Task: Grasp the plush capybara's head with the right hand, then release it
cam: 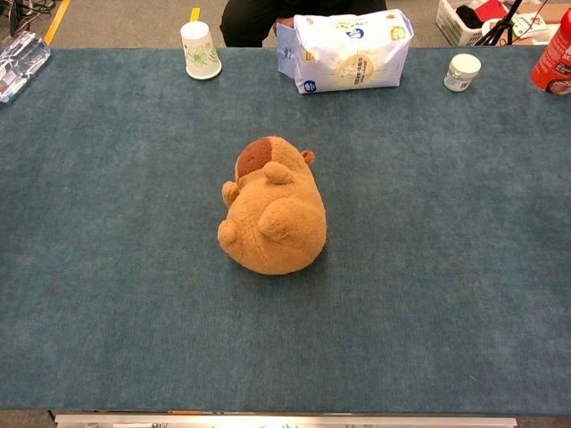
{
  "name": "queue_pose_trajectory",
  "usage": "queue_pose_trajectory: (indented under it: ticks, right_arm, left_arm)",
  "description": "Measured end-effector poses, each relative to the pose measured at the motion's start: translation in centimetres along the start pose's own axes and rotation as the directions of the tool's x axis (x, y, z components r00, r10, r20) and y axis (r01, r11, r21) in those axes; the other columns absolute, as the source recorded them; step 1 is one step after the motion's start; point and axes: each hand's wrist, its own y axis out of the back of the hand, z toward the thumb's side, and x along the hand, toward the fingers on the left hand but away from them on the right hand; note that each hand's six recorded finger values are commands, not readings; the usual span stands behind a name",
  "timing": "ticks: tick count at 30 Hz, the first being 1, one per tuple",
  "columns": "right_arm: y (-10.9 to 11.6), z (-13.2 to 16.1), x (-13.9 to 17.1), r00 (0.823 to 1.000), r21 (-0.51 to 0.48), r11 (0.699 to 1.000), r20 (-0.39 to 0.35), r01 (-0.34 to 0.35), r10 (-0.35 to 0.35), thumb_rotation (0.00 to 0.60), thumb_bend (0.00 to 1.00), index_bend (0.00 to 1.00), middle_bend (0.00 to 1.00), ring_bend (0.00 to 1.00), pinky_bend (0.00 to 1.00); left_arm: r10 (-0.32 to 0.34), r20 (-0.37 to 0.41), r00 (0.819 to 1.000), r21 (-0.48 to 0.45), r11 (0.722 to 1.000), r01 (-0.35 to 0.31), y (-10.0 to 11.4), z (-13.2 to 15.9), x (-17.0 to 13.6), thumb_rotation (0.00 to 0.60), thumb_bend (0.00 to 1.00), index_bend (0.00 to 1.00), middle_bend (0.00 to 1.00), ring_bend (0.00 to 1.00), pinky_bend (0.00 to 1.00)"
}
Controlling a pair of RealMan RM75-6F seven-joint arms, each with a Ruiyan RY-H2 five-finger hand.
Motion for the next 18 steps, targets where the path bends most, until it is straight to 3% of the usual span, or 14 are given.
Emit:
queue_pose_trajectory:
  ticks: [9,18]
  right_arm:
    - [-0.6,-2.4,3.1,0.991,-0.02,1.0,0.131,-0.024,0.026,0.6,0.0,0.31,0.39,0.36,0.56]
    - [-1.4,-2.8,2.5,0.991,-0.057,0.997,0.126,-0.049,0.056,0.6,0.0,0.31,0.39,0.36,0.56]
  left_arm:
    - [-0.005,-0.001,1.0,-0.001,1.0,0.005,-0.4,0.0,0.0,0.6,0.1,0.57,0.6,0.47,0.62]
    - [-0.02,-0.022,1.0,0.007,1.0,0.02,-1.0,-0.1,-0.2,0.6,0.1,0.57,0.6,0.47,0.62]
